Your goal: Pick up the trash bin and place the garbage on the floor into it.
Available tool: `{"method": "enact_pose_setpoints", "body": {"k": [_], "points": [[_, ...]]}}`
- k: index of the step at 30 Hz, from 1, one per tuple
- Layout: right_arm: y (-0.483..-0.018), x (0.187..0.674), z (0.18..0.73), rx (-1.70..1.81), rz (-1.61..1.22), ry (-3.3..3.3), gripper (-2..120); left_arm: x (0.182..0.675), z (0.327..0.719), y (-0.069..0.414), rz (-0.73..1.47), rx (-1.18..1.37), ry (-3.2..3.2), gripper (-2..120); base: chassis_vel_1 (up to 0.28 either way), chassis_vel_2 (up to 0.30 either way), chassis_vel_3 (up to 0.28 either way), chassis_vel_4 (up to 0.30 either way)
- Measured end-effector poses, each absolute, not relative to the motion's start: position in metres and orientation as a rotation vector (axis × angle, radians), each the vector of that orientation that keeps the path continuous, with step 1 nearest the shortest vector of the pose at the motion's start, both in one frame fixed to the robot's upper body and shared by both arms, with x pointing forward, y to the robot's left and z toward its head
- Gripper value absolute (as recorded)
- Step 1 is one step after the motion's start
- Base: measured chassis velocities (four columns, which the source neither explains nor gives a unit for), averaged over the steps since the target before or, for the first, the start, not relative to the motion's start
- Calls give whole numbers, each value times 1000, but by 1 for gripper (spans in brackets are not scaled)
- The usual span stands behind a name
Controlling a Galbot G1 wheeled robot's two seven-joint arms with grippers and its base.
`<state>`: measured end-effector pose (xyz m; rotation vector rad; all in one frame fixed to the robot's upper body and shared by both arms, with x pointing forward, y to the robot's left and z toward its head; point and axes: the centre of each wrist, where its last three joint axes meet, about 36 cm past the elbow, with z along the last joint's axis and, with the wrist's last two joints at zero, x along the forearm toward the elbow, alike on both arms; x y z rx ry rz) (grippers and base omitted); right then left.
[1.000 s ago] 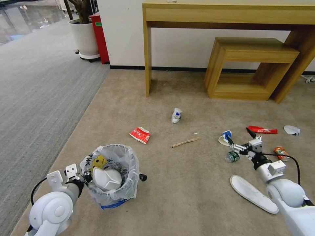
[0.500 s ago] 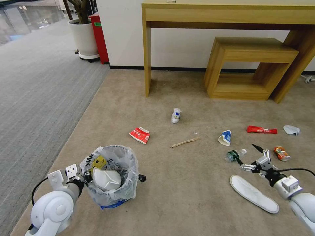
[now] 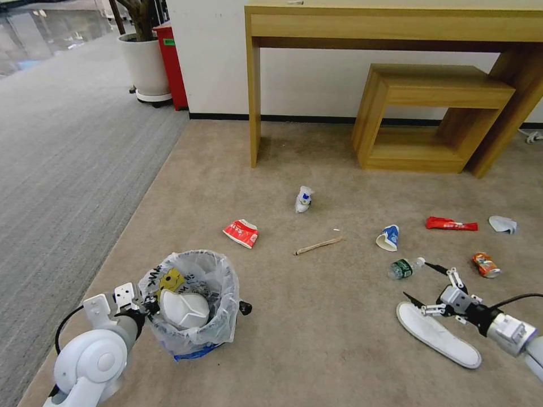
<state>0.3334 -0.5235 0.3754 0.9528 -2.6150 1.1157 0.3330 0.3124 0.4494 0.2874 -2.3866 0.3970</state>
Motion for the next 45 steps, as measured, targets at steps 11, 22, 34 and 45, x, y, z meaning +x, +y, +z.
{"method": "enact_pose_setpoints", "body": {"k": [11,22,34,45], "points": [[-543,300,355,1057,1104,-2512,100,336,445,314,393,293,-2388,0,0,0,0,0],[-553,283,325,858,1084,-2533,100,336,444,313,395,295,-2390,0,0,0,0,0],[-558,292,307,765,1057,-2560,100,333,444,310,393,291,-2392,0,0,0,0,0],[-562,285,281,718,1009,-2535,100,332,444,308,391,292,-2395,0,0,0,0,0]]}}
